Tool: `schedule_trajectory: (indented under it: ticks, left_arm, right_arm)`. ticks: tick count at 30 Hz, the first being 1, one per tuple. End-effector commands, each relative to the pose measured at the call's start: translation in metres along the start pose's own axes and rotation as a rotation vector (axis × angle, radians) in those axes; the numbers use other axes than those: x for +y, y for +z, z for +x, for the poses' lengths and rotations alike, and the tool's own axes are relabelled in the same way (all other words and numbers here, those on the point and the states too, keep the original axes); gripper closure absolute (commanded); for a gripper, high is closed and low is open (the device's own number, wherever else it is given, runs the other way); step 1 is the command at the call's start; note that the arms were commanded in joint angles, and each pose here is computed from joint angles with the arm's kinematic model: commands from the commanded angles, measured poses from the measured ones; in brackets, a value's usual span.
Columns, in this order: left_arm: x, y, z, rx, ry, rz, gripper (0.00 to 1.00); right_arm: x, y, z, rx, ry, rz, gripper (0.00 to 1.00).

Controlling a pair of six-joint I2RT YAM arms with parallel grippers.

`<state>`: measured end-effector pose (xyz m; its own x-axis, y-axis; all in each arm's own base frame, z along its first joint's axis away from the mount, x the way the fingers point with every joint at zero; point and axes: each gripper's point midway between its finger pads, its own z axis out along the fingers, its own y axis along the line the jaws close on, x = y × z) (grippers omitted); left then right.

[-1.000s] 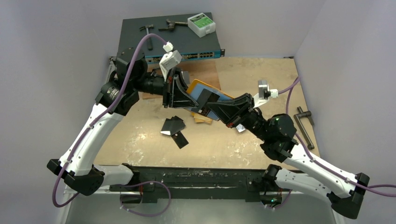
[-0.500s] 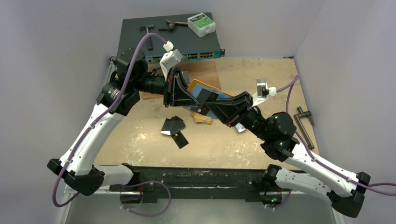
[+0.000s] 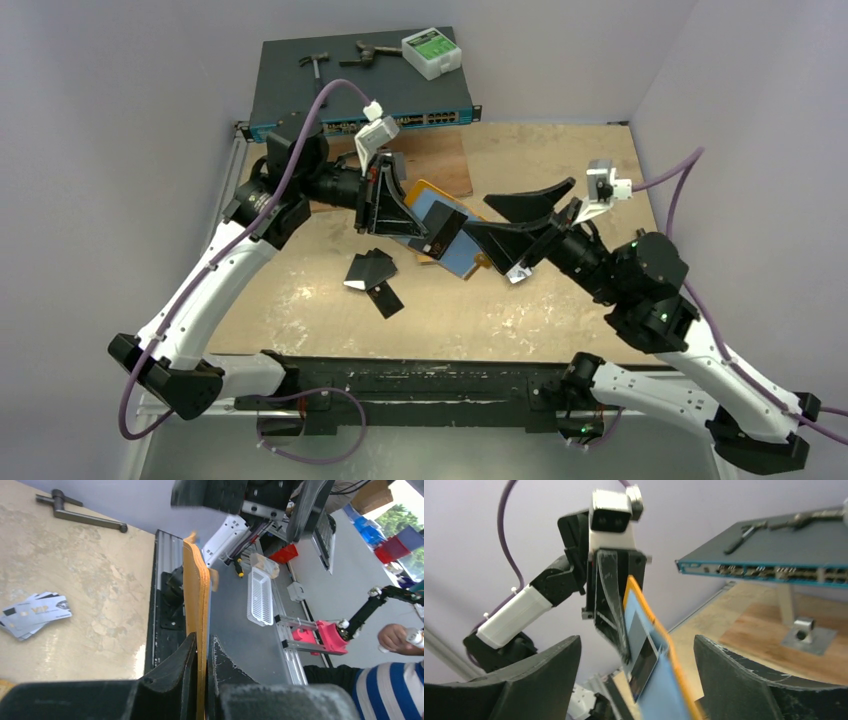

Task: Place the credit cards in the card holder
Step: Insert the credit card into the card holder, then place the card holder at the center of the board.

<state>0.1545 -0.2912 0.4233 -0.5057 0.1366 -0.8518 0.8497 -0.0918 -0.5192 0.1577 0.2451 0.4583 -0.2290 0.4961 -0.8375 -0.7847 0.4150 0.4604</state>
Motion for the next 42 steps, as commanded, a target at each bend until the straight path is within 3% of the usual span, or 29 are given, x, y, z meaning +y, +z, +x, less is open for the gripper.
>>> schedule_trajectory:
  ticks: [1,8,14,22,25,28,29,31,35,36,42]
  left_arm:
    - [-0.026,-0.005,0.005,0.023,0.016,0.099,1.00]
    - [-0.024,-0.005,0.022,0.045,-0.019,0.124,1.00]
    - [-0.028,-0.007,0.028,0.059,-0.017,0.161,1.00]
    - [-0.030,-0.009,0.034,0.067,-0.008,0.173,1.00]
    - [-0.024,-0.009,0.035,0.064,-0.010,0.153,1.00]
    - [-0.010,-0.007,0.034,0.059,-0.039,0.073,1.00]
    - [-0.003,-0.005,0.032,0.064,-0.061,0.046,0.95]
    - [0.006,-0.005,0.029,0.068,-0.056,-0.025,0.75]
    - [0.024,-0.013,0.037,0.088,-0.004,-0.156,0.13]
    - [0.029,-0.015,0.043,0.106,0.008,-0.179,0.04]
    - [0.072,-0.047,0.091,0.308,0.121,-0.392,0.00]
  right_arm:
    - [-0.014,0.005,-0.005,0.086,-0.194,0.077,0.13]
    - [-0.011,0.027,0.034,0.273,-0.275,-0.025,0.09]
    - [-0.005,0.025,0.054,0.345,-0.230,-0.138,0.15]
    - [-0.005,0.019,0.061,0.357,-0.152,-0.180,0.65]
    - [-0.006,0.018,0.064,0.361,-0.122,-0.177,0.98]
    - [-0.006,0.019,0.067,0.351,-0.081,-0.176,1.00]
    - [-0.007,0.020,0.068,0.347,-0.066,-0.173,1.00]
    - [-0.016,0.020,0.079,0.352,-0.033,-0.143,1.00]
    - [-0.047,0.012,0.115,0.429,0.015,-0.070,1.00]
    - [-0.058,0.008,0.126,0.454,0.026,-0.048,1.00]
    - [-0.121,-0.024,0.229,0.746,0.131,0.032,1.00]
